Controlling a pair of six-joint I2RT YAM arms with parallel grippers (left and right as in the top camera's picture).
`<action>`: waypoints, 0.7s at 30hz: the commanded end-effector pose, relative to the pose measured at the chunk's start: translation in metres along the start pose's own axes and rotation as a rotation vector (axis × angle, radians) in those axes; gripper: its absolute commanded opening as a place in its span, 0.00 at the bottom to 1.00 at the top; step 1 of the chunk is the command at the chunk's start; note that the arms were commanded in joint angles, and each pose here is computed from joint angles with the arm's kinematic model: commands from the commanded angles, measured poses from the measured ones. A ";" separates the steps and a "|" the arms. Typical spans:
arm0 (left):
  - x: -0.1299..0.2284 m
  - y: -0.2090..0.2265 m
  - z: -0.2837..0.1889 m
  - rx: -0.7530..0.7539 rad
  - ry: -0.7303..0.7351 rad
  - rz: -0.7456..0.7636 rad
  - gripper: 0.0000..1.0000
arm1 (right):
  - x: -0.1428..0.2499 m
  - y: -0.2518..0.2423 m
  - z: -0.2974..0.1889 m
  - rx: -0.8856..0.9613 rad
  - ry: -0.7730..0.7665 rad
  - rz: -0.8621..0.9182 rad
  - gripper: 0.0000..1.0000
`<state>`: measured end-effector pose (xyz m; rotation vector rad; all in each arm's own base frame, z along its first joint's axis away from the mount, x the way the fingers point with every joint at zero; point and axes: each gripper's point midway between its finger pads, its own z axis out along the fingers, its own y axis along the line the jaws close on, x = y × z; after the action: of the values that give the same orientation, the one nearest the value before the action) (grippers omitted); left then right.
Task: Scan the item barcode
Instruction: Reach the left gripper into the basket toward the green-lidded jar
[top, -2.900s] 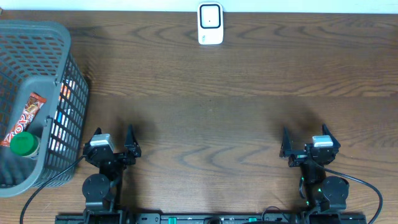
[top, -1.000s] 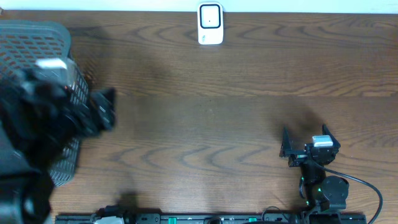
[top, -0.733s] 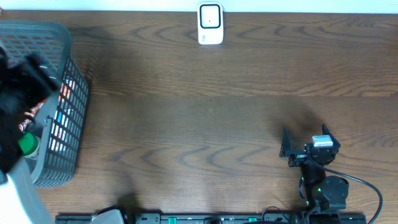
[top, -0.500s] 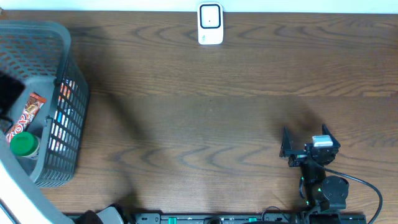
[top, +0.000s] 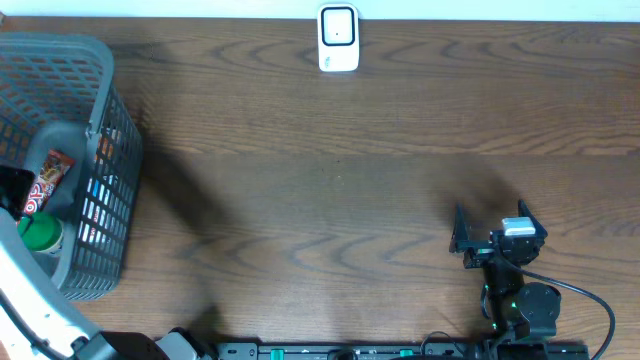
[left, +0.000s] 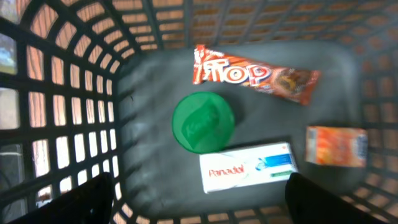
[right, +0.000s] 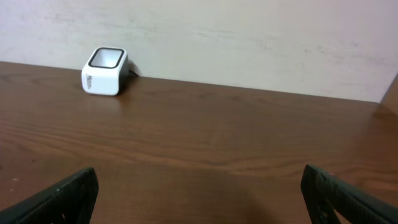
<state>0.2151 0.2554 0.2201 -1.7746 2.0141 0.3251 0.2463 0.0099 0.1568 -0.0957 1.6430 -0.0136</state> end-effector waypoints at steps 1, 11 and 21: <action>0.006 0.010 0.019 -0.036 0.008 -0.015 0.86 | 0.001 -0.002 0.000 0.007 0.003 0.013 0.99; 0.010 0.013 0.068 -0.135 0.054 0.014 0.87 | 0.001 -0.002 0.000 0.007 0.003 0.013 0.99; 0.020 0.011 0.107 -0.182 0.119 0.032 0.87 | 0.001 -0.002 0.000 0.007 0.003 0.013 0.99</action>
<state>0.2246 0.2830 0.1215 -1.8996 2.1546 0.3980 0.2463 0.0099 0.1568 -0.0957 1.6430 -0.0136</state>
